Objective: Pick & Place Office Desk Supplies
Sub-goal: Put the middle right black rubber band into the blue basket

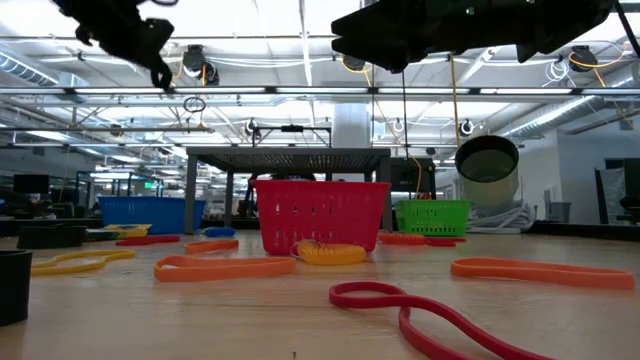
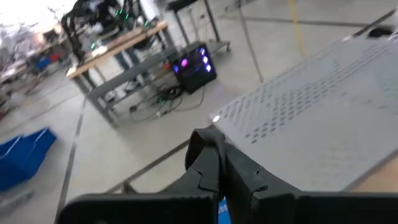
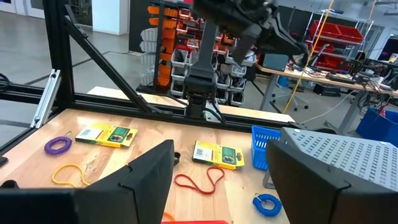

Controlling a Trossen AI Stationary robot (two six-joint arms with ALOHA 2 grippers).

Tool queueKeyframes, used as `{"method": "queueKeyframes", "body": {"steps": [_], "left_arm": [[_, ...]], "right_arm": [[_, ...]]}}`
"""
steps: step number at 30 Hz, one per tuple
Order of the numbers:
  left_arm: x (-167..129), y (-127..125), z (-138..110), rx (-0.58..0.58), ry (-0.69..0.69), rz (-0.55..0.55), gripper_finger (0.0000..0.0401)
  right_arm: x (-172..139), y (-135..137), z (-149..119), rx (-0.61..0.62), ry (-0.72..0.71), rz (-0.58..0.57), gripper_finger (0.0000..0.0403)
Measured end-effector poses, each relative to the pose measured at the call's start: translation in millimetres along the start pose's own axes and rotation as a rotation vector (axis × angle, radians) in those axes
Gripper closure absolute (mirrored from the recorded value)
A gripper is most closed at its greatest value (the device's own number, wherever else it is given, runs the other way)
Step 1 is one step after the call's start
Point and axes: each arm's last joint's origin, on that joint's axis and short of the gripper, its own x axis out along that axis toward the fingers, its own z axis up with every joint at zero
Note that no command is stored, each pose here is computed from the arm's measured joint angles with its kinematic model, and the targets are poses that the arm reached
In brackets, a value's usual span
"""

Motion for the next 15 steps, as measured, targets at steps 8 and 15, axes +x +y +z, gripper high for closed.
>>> {"method": "queueKeyframes", "body": {"steps": [8, 15], "left_arm": [[26.2, 8.9, -1.2, -0.019, 0.13, 0.03, 0.0394], [47.9, 16.6, 7.5, -0.06, 0.185, -0.109, 0.0395]], "right_arm": [[0.0, 0.0, 0.2, 0.0, -0.001, 0.0, 0.0156], [0.0, 0.0, 0.0, 0.0, 0.0, 0.0, 0.0156]]}}
